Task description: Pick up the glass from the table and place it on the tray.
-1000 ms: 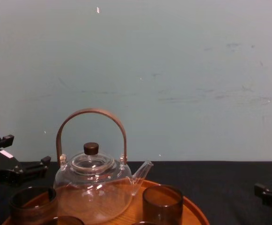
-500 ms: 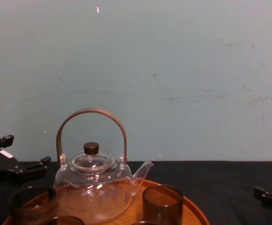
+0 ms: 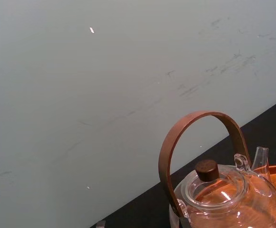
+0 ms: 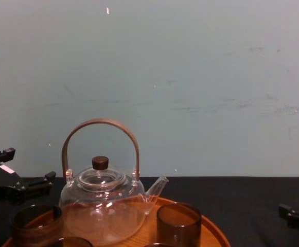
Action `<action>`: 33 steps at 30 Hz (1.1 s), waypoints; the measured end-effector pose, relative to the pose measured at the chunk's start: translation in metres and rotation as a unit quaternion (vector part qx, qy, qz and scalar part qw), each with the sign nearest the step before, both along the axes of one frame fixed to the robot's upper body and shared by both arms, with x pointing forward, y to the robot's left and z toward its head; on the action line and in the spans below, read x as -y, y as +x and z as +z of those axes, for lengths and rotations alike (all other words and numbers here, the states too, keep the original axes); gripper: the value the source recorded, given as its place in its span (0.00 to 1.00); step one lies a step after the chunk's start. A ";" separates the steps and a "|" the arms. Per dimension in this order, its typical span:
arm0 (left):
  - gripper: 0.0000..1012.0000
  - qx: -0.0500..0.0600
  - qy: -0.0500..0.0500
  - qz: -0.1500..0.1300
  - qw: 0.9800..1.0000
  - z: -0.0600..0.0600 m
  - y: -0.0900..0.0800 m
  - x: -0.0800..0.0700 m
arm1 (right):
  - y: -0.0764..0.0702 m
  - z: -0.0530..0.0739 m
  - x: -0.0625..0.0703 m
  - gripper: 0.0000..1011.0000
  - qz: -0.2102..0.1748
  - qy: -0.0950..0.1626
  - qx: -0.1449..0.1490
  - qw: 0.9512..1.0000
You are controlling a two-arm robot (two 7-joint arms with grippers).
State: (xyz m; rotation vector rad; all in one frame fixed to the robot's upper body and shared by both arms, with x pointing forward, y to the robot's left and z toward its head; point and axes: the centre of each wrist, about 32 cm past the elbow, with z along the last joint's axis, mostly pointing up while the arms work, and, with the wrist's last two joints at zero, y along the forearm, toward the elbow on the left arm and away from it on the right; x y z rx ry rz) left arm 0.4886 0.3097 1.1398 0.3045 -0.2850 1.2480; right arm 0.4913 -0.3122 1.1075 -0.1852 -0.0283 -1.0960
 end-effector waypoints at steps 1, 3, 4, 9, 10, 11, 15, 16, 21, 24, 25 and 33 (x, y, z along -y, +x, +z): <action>0.99 0.000 0.000 0.000 1.000 0.000 0.000 0.000 | 0.000 0.000 0.000 0.99 0.000 0.000 0.000 1.000; 0.99 0.000 0.000 0.000 1.000 0.000 0.000 0.000 | 0.000 0.000 0.000 0.99 0.000 0.000 0.000 1.000; 0.99 0.000 0.000 0.000 1.000 0.000 0.000 0.000 | 0.000 0.000 0.000 0.99 0.000 0.000 0.000 1.000; 0.99 0.000 0.000 0.000 1.000 0.000 0.000 0.000 | 0.000 0.000 0.000 0.99 0.000 0.000 0.000 1.000; 0.99 0.000 0.000 0.000 1.000 0.000 0.000 0.000 | 0.000 0.000 0.000 0.99 0.000 0.000 0.000 1.000; 0.99 0.000 0.000 0.000 1.000 0.000 0.000 0.000 | 0.000 0.000 0.000 0.99 0.000 0.000 0.000 1.000; 0.99 0.000 0.000 0.000 1.000 0.000 0.000 0.000 | 0.000 0.000 0.000 0.99 0.000 0.000 0.000 1.000; 0.99 0.000 0.000 0.000 1.000 0.000 0.000 0.000 | 0.000 0.000 0.000 0.99 0.000 0.000 0.000 1.000; 0.99 0.000 0.000 0.000 1.000 0.000 0.000 0.000 | 0.000 0.000 0.000 0.99 0.000 0.000 0.000 1.000; 0.99 0.000 0.000 0.000 1.000 0.000 0.000 0.000 | 0.000 0.000 0.000 0.99 0.000 0.000 0.000 1.000; 0.99 0.000 0.000 0.000 1.000 0.000 0.000 0.000 | 0.000 0.000 0.000 0.99 0.000 0.000 0.000 1.000; 0.99 0.000 0.000 0.000 1.000 0.000 0.000 0.000 | 0.000 0.000 0.000 0.99 0.000 0.000 0.000 1.000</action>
